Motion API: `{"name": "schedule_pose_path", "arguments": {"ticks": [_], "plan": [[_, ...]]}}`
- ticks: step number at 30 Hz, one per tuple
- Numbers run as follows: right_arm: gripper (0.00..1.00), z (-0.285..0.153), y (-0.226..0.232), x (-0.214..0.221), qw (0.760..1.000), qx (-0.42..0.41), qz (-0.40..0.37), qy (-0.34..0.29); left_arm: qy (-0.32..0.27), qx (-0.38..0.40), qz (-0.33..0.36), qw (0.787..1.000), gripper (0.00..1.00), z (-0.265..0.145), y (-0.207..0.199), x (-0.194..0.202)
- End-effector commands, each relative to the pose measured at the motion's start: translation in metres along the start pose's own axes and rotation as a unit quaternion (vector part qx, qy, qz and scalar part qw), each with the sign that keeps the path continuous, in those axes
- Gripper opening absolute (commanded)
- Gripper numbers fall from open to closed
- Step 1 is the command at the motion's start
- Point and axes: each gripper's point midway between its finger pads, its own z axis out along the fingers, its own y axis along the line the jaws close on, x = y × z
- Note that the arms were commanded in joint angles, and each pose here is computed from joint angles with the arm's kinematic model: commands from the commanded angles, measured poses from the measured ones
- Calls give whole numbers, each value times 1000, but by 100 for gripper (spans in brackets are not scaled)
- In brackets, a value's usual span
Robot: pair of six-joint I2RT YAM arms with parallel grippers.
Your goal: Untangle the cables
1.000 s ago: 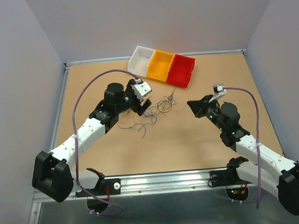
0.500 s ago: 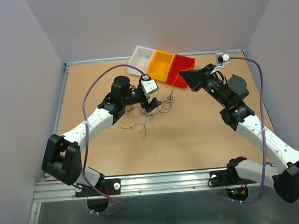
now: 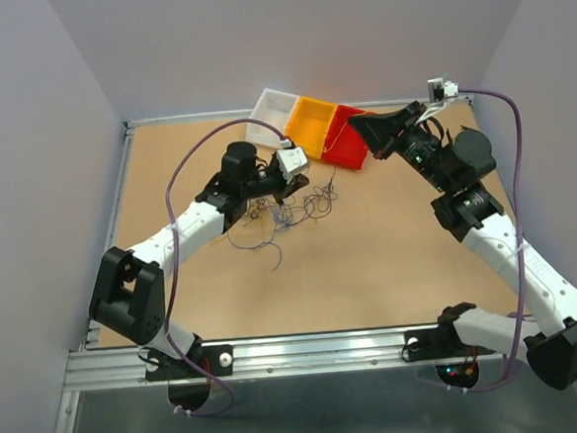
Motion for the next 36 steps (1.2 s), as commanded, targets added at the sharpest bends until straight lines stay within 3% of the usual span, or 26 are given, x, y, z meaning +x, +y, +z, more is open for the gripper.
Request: {"name": "schedule_pose_path", "arguments": {"ticks": [1,7,10,11,14,16,20,23,32,36], "plan": [[1,-6,-16,1,999,36,-12,-9,-50,-45,40,997,0,-25,16,-67],[2,-20,-43,68,999,36,-5,38,-75,-92,45,992,0,-66,27,-141],[33,-25,-42,101,998,-9,-9,62,-85,-123,35,988,0,-88,35,-179],[51,-25,-38,102,998,-29,-16,56,-101,-137,37,985,0,-100,39,-202],[75,-31,-30,133,992,-90,-23,87,-109,-155,16,982,0,-119,40,-228],[82,-32,-28,145,989,-112,-26,98,-122,-161,8,979,0,-129,40,-244],[87,-25,-14,169,980,-160,-44,114,-156,-175,-7,972,0,-149,42,-286],[89,-21,-4,177,975,-180,-63,115,-156,-177,-18,971,0,-150,45,-294],[85,3,27,210,958,-237,-90,130,-188,-186,-13,964,0,-164,48,-325],[82,24,21,218,965,-212,-94,125,-192,-188,-12,963,0,-167,48,-331]]}}
